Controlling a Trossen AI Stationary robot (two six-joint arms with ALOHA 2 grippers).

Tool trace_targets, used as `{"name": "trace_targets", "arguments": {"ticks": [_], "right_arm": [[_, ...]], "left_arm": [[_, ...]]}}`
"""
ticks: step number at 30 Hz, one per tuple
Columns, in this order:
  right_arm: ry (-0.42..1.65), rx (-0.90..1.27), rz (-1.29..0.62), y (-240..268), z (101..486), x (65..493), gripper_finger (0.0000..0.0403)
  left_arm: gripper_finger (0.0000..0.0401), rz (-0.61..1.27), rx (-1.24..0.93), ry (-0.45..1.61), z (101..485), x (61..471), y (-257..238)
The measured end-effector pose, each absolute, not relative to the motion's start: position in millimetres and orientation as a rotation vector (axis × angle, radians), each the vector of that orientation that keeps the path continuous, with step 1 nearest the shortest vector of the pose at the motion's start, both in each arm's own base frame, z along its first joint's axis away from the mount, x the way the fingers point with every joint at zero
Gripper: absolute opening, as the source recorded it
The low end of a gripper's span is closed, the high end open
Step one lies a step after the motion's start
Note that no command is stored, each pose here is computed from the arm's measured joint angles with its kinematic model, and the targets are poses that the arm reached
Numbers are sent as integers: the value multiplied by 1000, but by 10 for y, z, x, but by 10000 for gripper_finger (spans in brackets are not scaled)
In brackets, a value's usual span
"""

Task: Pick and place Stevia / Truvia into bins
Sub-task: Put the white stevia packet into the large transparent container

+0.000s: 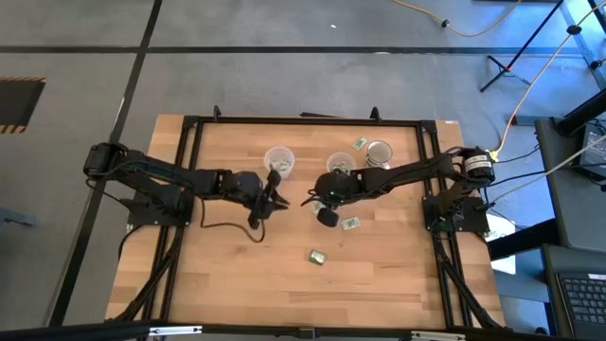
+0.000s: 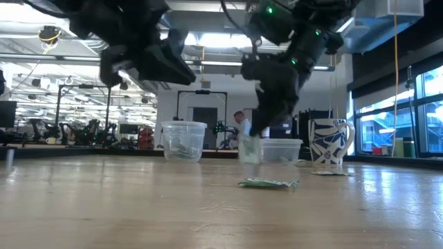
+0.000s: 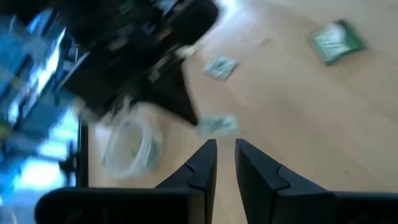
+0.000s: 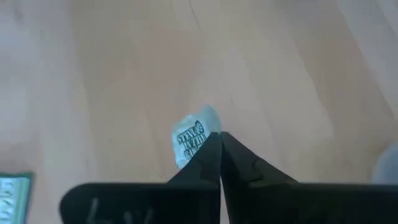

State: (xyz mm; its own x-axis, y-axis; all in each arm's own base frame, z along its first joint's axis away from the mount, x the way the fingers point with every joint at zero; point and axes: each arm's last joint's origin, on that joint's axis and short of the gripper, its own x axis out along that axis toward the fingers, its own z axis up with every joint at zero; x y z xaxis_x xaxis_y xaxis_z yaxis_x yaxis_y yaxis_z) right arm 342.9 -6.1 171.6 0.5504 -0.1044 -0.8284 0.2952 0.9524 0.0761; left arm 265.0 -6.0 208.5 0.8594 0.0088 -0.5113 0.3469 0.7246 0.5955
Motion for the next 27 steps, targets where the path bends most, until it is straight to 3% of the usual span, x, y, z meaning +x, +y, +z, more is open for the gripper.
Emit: {"name": "trace_targets", "arguments": {"ticks": [7, 15, 20, 22, 27], "right_arm": [[892, 183, -178, -54, 1928, 3530, 1], [836, 173, -62, -7, 2119, 3630, 0], [836, 187, -28, 5, 2133, 3636, 0], [835, 187, -29, 12, 2133, 3636, 0], [803, 174, -6, 86, 2157, 3659, 0]], "left_arm": [[74, -272, 997, 497, 2040, 2656, -334], [112, -45, 1028, 593, 1938, 2723, -403], [122, -160, 1181, 573, 1893, 2733, -480], [122, -150, 1137, 554, 1906, 2739, -495], [122, 100, 733, 507, 1980, 2784, -409]]}}
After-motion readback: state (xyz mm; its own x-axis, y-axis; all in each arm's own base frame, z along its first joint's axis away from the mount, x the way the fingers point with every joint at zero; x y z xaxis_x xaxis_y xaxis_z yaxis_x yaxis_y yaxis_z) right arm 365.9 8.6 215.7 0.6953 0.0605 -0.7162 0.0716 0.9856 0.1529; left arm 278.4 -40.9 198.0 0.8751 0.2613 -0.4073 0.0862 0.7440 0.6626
